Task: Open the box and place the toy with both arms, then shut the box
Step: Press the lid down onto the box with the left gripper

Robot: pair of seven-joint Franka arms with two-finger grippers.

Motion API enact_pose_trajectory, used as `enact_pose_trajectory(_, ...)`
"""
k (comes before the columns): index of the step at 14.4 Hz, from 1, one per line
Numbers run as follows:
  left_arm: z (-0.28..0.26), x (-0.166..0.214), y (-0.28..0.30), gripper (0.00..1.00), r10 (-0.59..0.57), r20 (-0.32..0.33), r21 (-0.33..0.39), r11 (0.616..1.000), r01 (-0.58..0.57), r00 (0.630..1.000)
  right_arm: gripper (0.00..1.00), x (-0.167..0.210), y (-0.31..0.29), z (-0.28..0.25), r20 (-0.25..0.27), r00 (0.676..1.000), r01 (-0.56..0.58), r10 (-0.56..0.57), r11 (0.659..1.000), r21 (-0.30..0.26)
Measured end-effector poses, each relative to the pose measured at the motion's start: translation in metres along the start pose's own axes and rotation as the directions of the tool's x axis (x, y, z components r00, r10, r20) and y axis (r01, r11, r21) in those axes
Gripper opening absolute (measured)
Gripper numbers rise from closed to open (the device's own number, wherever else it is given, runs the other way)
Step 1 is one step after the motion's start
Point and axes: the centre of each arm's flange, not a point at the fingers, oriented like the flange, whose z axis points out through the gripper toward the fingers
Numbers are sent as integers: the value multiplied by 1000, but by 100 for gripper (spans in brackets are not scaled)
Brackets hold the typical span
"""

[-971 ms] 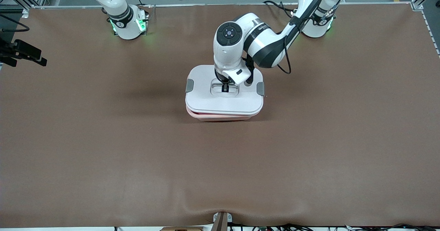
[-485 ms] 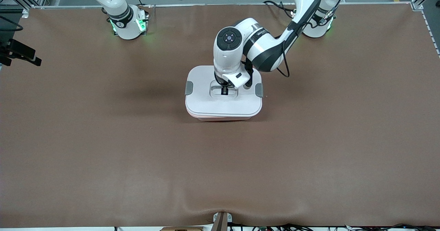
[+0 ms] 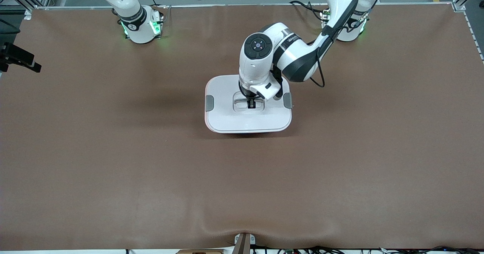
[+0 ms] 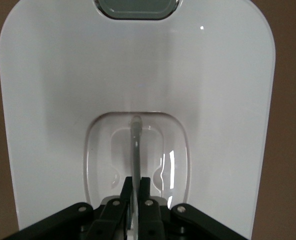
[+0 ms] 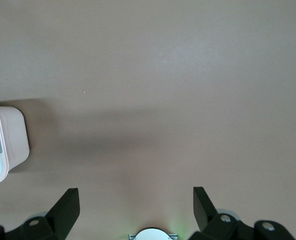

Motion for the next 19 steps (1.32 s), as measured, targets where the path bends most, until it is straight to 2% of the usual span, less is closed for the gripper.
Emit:
enact_pose_trajectory(8, 1, -7, -6, 7, -47, 7, -4, 999, 47, 999, 100, 0, 1, 0, 0, 1000, -2, 2, 1000, 0)
enact_pose_trajectory(11, 4, -17, -16, 7, -34, 10, -14, 999, 34, 999, 100, 0, 1, 0, 0, 1000, -2, 2, 1000, 0)
enact_pose_trajectory(14, 7, -22, -20, 7, -5, -12, -54, 999, 4, 1000, 100, 0, 1, 0, 0, 1000, -2, 2, 1000, 0)
enact_pose_trajectory(19, 7, -20, -18, 7, 2, -16, -59, 998, -3, 1000, 100, 0, 1, 0, 0, 1000, -1, 1, 1000, 0)
